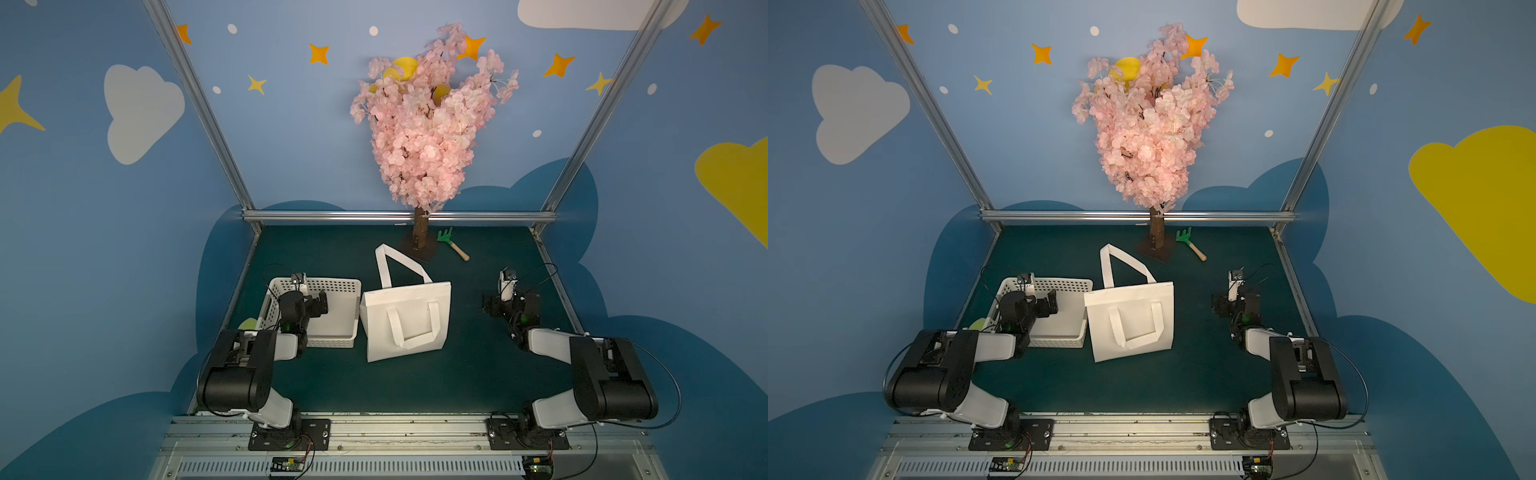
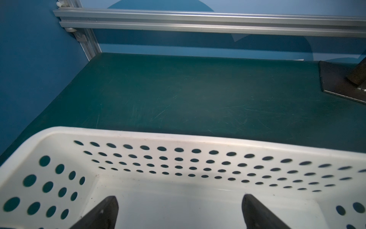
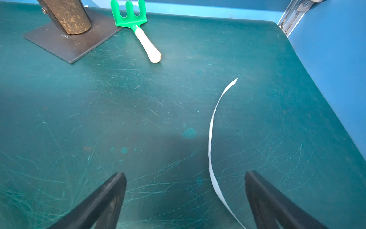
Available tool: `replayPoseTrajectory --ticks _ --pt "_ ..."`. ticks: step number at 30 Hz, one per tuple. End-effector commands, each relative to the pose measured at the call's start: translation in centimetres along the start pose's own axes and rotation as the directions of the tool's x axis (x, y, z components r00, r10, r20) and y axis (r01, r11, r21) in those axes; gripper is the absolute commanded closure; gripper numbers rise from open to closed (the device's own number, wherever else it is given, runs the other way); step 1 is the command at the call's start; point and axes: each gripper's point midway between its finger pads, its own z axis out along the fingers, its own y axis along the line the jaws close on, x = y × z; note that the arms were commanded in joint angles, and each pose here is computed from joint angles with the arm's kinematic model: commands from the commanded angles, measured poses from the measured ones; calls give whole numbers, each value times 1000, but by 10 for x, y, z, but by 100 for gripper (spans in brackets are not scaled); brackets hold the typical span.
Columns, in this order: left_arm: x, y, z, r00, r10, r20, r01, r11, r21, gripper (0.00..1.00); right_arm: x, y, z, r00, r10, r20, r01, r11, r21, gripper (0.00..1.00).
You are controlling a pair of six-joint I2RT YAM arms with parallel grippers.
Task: Place the ice pack in the delivery bag
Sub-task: Reset both arms
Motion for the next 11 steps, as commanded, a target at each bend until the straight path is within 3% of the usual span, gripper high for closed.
replayPoseTrajectory --ticks 1,11 --pt "-9 -2 0 999 9 31 -10 1000 14 0 -9 0 0 999 10 35 -10 1000 -4 1" --pt "-9 -2 0 999 9 31 -9 1000 14 0 -10 -1 0 999 12 35 -12 1000 -5 1"
